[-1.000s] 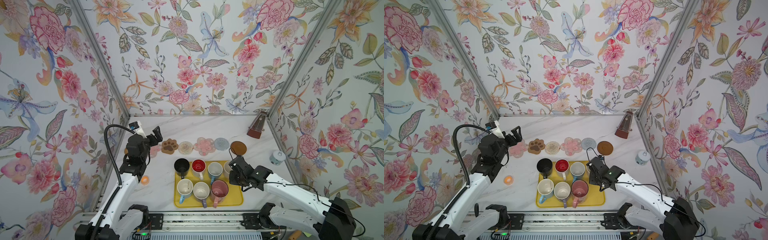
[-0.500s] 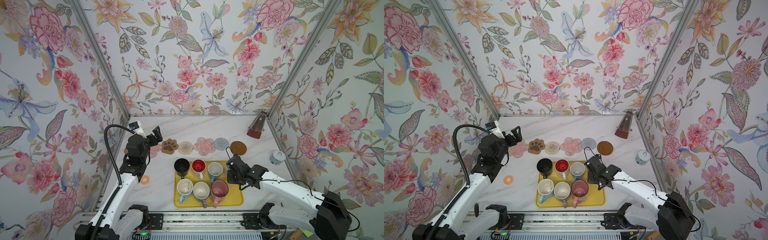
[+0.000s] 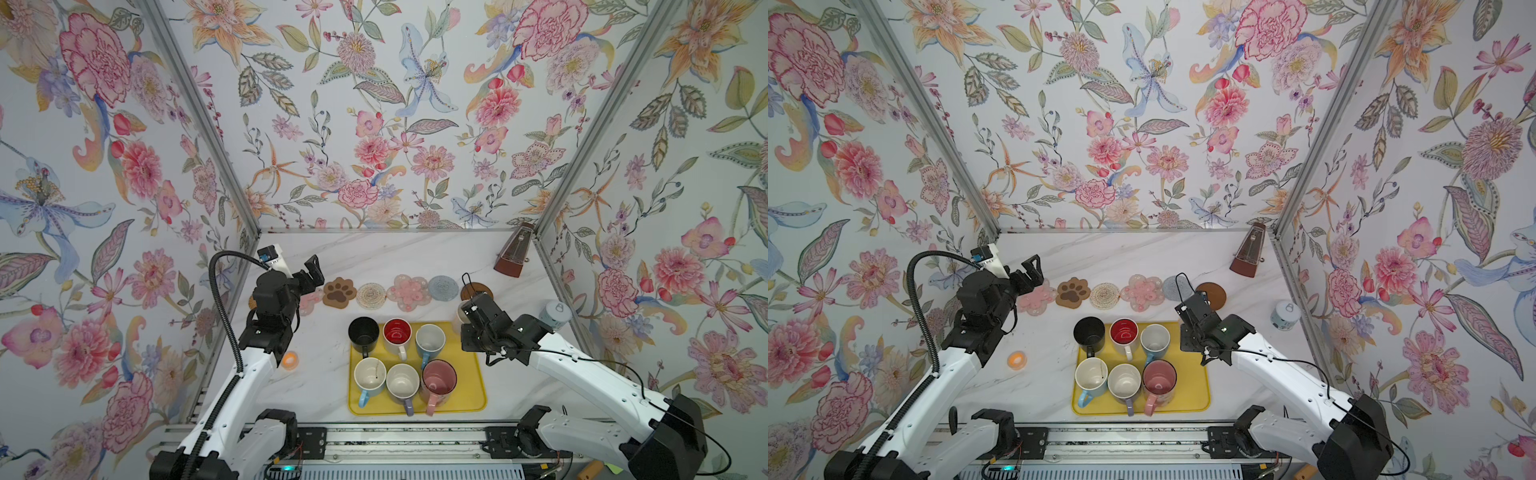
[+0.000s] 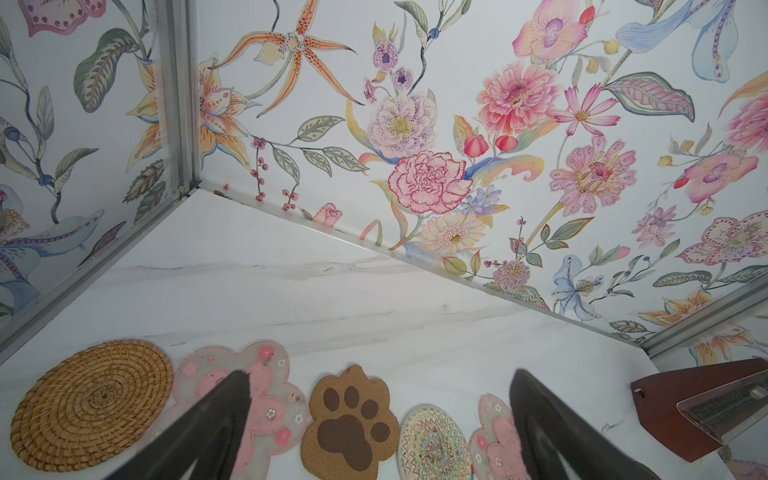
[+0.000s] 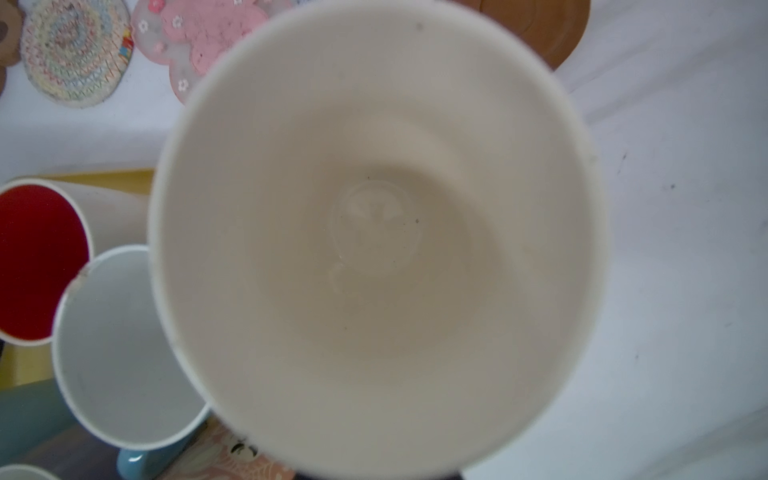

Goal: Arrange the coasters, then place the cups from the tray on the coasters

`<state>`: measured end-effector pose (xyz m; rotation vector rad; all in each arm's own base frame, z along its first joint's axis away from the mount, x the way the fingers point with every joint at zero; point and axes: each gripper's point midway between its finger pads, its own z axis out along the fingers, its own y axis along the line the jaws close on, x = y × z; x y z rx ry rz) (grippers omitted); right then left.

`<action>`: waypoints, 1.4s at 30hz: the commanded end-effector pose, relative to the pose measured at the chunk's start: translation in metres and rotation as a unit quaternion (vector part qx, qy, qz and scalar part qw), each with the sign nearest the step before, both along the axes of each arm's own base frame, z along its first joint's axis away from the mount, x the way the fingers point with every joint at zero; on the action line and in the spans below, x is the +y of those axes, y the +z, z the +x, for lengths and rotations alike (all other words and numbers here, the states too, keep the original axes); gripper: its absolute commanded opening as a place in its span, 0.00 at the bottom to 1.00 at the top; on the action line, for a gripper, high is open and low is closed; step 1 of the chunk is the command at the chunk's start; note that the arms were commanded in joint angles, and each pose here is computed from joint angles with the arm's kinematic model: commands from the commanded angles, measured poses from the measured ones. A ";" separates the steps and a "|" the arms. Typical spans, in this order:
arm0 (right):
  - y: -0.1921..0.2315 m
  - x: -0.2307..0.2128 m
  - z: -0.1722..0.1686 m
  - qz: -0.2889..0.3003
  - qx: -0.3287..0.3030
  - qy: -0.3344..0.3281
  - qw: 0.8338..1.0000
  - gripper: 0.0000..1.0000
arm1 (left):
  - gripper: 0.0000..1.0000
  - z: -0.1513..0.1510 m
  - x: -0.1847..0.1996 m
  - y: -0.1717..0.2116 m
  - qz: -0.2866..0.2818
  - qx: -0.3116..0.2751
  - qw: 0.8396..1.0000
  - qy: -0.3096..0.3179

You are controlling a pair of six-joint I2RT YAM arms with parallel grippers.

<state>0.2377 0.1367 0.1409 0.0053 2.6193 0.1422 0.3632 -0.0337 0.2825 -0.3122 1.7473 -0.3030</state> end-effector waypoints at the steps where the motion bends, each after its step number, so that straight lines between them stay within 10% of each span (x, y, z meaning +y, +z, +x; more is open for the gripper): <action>1: 0.020 -0.016 0.024 -0.021 -0.037 -0.016 0.999 0.00 | 0.99 -0.006 0.008 0.000 0.014 0.002 1.000 0.014; 20: 0.009 -0.055 0.147 -0.013 -0.061 -0.050 0.997 0.01 | 0.99 -0.019 0.011 -0.018 0.003 0.037 0.999 0.024; 42: -0.025 -0.066 0.172 -0.035 -0.038 -0.050 0.997 0.00 | 0.99 -0.019 0.016 -0.018 0.011 0.046 0.998 0.037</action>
